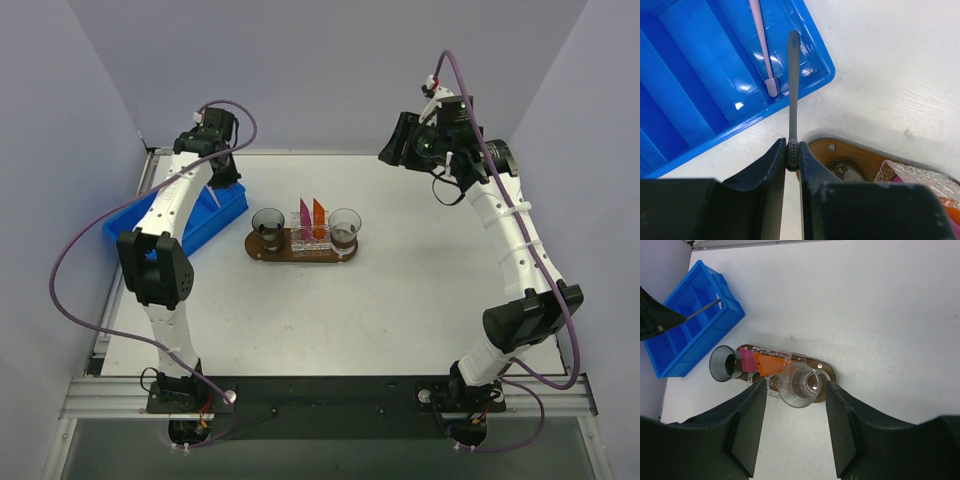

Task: Prepare toiletry sets of a toothbrush and toothpaste on the tray

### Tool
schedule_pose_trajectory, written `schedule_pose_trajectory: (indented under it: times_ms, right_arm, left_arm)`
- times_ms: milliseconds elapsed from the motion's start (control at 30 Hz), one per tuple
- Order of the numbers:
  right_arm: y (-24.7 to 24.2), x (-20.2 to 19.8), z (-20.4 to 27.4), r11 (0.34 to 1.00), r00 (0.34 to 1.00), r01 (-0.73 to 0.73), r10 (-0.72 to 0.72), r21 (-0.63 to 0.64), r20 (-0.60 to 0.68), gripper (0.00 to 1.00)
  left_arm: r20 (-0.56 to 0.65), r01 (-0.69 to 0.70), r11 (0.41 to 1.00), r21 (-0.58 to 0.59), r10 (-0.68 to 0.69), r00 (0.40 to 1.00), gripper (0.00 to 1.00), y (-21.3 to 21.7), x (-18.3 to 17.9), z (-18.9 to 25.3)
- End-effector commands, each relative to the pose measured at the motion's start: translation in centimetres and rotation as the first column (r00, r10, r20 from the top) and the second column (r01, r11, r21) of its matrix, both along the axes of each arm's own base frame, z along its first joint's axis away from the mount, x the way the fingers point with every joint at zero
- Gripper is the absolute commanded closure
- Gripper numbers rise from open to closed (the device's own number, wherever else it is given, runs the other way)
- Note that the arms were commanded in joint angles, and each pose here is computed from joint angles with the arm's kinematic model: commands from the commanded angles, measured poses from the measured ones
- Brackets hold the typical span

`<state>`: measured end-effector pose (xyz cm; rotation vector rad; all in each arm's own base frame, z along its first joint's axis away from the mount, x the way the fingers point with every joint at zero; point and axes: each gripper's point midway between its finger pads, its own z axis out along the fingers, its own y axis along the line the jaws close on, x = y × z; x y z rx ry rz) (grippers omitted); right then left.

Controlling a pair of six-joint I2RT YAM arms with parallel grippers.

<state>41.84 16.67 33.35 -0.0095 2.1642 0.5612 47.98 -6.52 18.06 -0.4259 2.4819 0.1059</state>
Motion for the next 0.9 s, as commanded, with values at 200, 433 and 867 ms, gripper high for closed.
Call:
schedule_pose_trajectory:
  times_ms: [200, 433, 867]
  right_arm:
    - [3.5, -1.2, 2.5, 0.995, 0.997, -0.067, 0.064, 0.073, 0.039, 0.55]
    - [6.0, -1.1, 4.6, 0.974, 0.996, -0.084, 0.082, 0.209, 0.017, 0.55]
    - [10.6, -2.3, 4.1, 0.854, 0.977, -0.032, 0.137, 0.520, -0.164, 0.56]
  left_arm:
    - [0.257, 0.029, 1.000, -0.007, -0.026, 0.966, 1.00, 0.8, -1.6, 9.3]
    - [0.407, 0.090, 0.996, -0.028, -0.071, 0.910, 1.00, -0.8, -4.5, 13.3]
    - [0.636, 0.247, 0.968, -0.033, -0.170, 0.753, 1.00, -11.2, -12.5, 19.3]
